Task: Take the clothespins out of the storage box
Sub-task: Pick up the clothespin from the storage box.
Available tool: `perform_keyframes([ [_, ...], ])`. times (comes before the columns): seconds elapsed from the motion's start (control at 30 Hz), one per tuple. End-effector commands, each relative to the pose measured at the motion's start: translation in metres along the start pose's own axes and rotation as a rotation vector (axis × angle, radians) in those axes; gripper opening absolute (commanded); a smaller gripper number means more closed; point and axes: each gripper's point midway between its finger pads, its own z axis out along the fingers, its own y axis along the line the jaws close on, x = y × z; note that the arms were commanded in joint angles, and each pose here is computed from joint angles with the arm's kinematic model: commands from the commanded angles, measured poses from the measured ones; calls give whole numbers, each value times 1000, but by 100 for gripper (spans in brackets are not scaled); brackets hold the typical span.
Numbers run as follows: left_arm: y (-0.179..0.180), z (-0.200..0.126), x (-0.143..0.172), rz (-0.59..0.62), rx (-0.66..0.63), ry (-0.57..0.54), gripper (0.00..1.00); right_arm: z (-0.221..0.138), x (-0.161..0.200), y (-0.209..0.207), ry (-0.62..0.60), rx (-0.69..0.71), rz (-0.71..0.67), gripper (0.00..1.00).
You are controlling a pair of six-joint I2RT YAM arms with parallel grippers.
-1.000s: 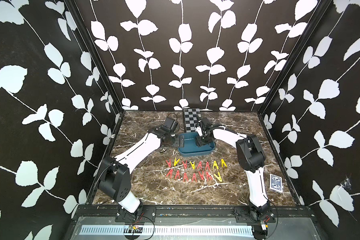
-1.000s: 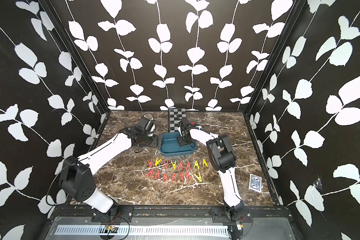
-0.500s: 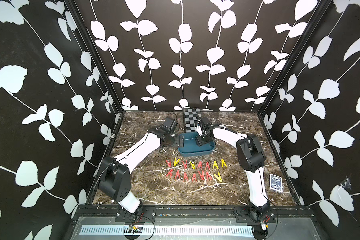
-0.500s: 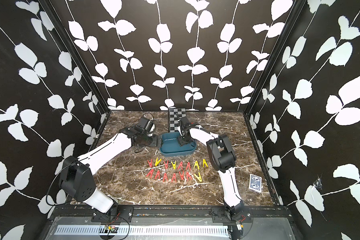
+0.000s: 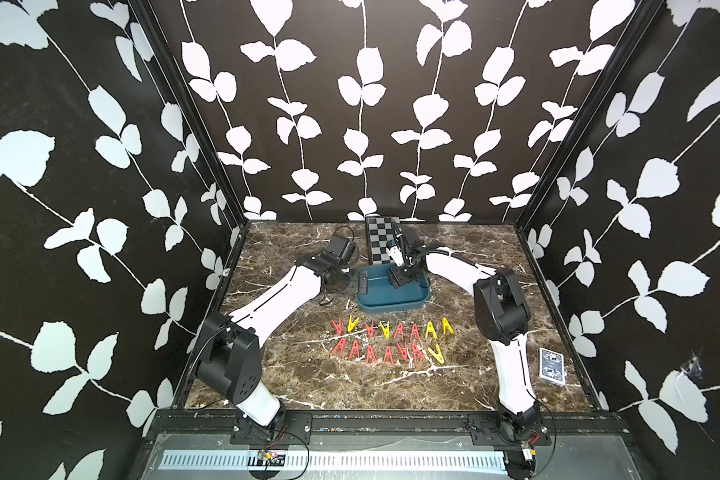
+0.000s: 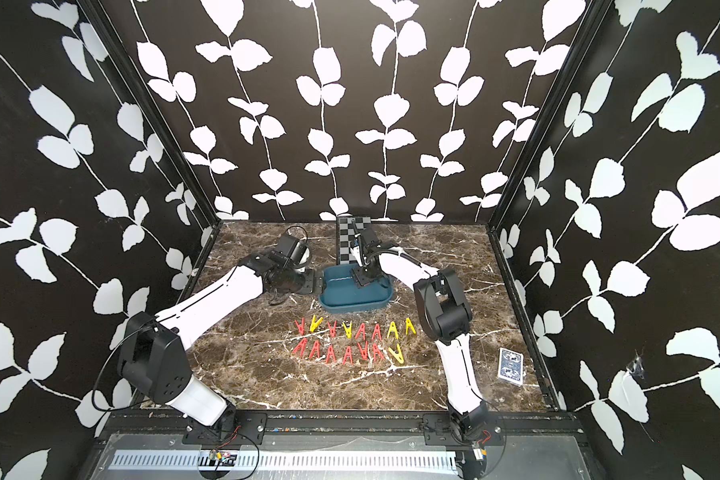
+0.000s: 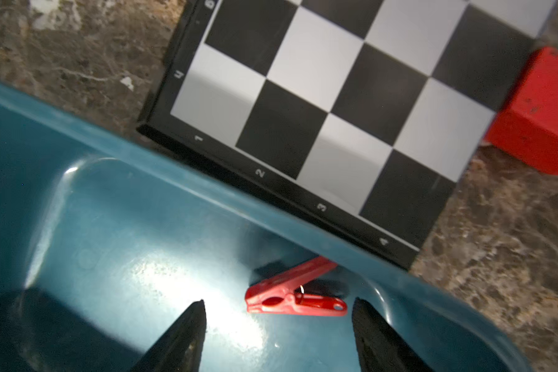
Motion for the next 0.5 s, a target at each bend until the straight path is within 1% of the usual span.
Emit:
perform_keyframes([
  [0.0,3,-9,-1,4,-10,-7,99,13,11,3,42,-42,-10,72],
  [0.13,4,-9,0,4,-10,-4,99,18,18,6,61,-63,-5,72],
  [0.4,5,-9,1,-1,-8,-7,99,7,21,12,44,-80,22,72],
  [0.47,4,-8,2,-3,-2,-8,99,7,23,13,44,-76,24,70],
])
